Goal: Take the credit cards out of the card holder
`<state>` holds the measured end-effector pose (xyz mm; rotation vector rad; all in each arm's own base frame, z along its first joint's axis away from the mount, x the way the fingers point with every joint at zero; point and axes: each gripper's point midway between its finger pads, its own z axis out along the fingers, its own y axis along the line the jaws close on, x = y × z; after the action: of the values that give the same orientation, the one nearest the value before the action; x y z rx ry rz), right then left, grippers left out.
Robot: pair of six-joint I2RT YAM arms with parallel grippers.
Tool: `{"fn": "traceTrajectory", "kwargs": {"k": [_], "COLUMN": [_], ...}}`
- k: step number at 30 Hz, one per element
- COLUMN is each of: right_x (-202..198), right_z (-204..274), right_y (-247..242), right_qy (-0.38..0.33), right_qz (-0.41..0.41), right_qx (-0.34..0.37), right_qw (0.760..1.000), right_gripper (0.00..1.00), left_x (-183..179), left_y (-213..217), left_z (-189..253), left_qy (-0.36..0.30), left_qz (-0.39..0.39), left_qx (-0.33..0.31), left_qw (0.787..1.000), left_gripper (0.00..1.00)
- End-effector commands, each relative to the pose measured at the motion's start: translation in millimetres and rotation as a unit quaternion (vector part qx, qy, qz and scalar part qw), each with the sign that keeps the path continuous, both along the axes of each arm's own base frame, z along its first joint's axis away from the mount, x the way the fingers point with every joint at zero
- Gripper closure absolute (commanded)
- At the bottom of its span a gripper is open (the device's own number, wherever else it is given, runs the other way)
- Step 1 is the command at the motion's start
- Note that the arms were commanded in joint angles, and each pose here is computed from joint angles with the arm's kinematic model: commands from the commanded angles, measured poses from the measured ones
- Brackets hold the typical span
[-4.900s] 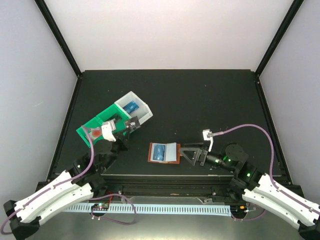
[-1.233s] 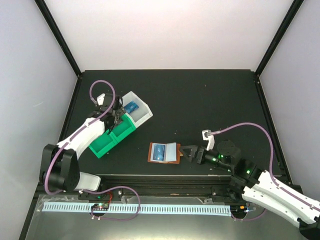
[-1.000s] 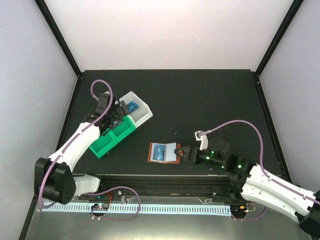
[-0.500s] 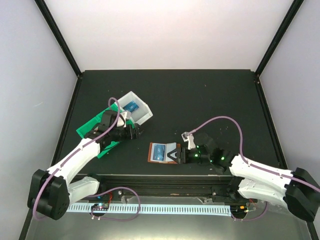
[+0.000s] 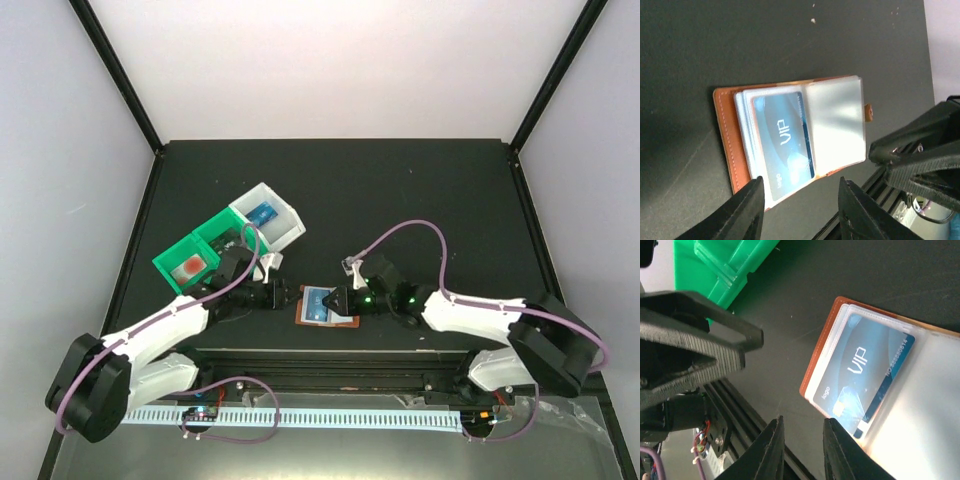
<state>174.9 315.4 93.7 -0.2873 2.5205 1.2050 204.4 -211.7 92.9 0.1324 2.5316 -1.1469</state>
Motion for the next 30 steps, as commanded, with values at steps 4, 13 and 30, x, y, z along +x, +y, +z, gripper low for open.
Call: {"fn": "traceTrajectory", "kwargs": {"k": [4,13,30], "right_x": [20,26,24], "right_z": [-15,-48,-71], "right_y": [18,6,-4], "right_qy": [0.005,0.021,0.035], "right_qz": [-0.002,-0.030,-0.051], "right_qx": [-0.003,-0.043,-0.051], "right_qw": [1.000,0.998,0.997], "right_gripper": [0.76,0.77,0.77], "left_x": [-3,-9,-23], "left_y": [-11,-21,-9], "left_z": [-6,-32,-81], "left_qy": [-0.002,0.021,0.060], "left_qz": [0.014,-0.002,0.009], "left_qx": [-0.038,-0.037,0.021], "left_qw": [0.999,0.999,0.998], "left_gripper": [0.66,0.83,0.98]}}
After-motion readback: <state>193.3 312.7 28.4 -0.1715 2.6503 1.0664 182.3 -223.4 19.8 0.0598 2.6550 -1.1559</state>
